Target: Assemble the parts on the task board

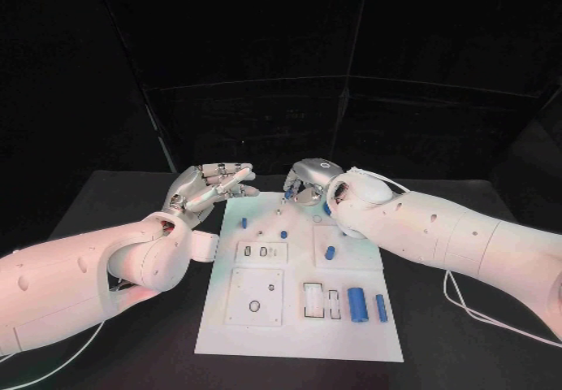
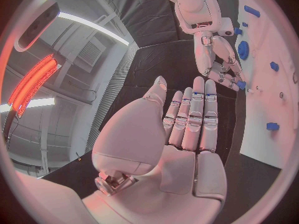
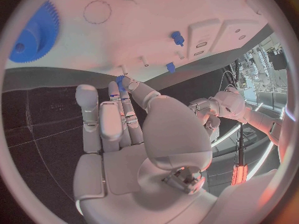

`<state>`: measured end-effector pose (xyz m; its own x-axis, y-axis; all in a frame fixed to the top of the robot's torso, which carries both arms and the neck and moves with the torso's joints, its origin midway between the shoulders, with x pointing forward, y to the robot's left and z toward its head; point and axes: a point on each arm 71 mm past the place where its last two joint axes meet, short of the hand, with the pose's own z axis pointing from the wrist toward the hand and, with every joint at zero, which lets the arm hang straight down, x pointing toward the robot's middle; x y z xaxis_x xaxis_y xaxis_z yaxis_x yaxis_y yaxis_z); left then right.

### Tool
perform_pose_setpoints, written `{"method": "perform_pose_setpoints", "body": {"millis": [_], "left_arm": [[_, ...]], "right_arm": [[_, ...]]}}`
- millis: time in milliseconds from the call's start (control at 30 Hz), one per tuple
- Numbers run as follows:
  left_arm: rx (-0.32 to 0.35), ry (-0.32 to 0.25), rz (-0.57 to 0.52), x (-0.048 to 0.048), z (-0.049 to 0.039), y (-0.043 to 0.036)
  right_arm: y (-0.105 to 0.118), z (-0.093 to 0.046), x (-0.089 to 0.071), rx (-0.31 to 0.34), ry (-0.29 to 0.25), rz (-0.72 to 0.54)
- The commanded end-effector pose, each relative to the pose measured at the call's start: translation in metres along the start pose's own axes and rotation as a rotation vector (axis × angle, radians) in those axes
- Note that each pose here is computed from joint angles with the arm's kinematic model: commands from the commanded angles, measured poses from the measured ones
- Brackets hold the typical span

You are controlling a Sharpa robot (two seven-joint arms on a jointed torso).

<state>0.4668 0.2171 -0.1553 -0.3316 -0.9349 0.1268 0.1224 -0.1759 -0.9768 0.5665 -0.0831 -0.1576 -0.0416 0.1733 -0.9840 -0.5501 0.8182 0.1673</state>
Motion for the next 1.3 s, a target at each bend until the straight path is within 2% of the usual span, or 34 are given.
{"method": "perform_pose_setpoints", "body": {"millis": [33,667,900,1067,1300], "left_arm": [[0.009,0.020,-0.005,0.0029,0.0011,-0.0016],[0.014,0.023,-0.003,0.0039,0.0031,-0.0041],[0.015,0.024,-0.003,0.0040,0.0037,-0.0048],[0.015,0.024,-0.003,0.0039,0.0040,-0.0052],[0.014,0.024,-0.002,0.0031,0.0041,-0.0054]], "right_arm": [[0.002,0.003,0.001,-0.016,0.023,0.007],[0.007,0.012,0.008,-0.001,0.081,-0.008],[0.007,0.014,0.009,0.004,0.088,-0.010],[0.006,0.014,0.009,0.011,0.077,-0.011],[0.004,0.011,0.004,0.010,0.022,-0.010]]}}
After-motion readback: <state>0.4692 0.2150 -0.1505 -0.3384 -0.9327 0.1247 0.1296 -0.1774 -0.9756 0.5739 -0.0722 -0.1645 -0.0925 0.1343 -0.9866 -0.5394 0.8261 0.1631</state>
